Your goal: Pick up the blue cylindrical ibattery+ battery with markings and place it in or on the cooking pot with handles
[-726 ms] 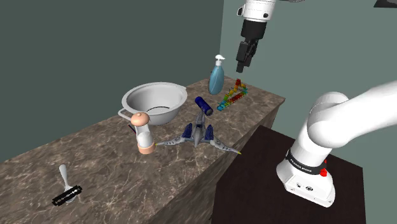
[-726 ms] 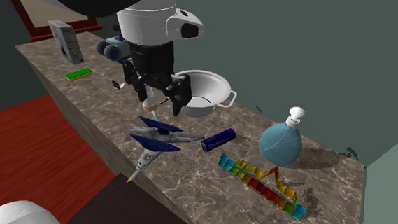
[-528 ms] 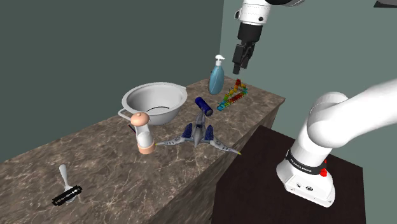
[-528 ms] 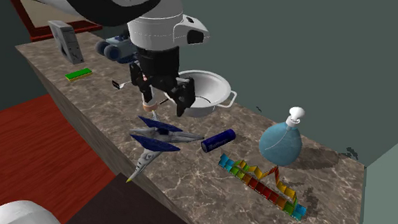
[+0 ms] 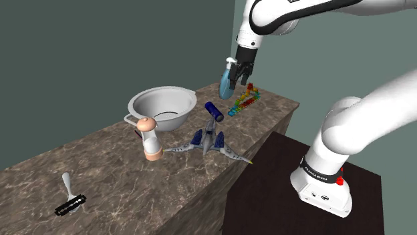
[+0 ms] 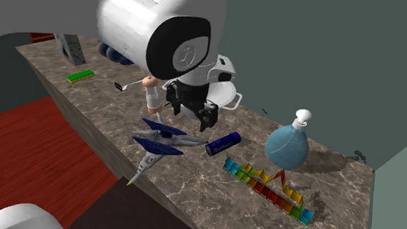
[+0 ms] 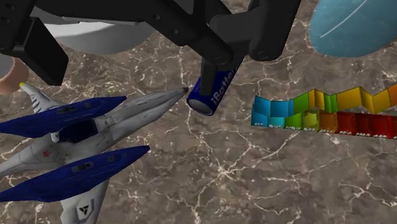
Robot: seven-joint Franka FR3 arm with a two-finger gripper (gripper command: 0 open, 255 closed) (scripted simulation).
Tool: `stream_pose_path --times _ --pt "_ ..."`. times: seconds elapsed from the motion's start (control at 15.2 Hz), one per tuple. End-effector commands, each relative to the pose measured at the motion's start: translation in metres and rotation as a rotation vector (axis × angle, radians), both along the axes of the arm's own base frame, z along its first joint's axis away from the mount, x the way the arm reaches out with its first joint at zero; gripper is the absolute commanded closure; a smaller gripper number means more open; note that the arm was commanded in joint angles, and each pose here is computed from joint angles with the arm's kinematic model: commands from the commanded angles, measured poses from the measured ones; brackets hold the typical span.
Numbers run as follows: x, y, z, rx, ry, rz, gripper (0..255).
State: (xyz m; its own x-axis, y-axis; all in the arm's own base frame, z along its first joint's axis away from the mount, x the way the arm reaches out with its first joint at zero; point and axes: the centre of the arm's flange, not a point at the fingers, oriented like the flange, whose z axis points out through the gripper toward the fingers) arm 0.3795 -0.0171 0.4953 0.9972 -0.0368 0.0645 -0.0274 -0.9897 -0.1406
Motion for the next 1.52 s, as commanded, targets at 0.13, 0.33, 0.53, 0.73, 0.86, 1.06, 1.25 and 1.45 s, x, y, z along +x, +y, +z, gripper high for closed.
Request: stream_pose_path --times 0.13,0.33,0.53,0.73,0.86,1.06,1.25,1.45 --pt "0.034 -0.018 -0.039 0.034 -0.003 -0.072 0" --pt "0.057 -0.030 -0.069 0.060 -0.003 -0.124 0" --pt "0.080 -0.043 -0.100 0.086 -0.004 -0.177 0" --pt "0.102 -0.056 -0.131 0.111 -0.004 -0.229 0" --pt "0.116 -0.065 -0.152 0.129 -0.004 -0.264 0" --pt "0.136 -0.079 -0.184 0.155 -0.005 -0.317 0" --pt "0.143 -0.080 -0.203 0.162 -0.005 -0.332 0" --pt "0.146 -0.076 -0.218 0.162 -0.005 -0.332 0"
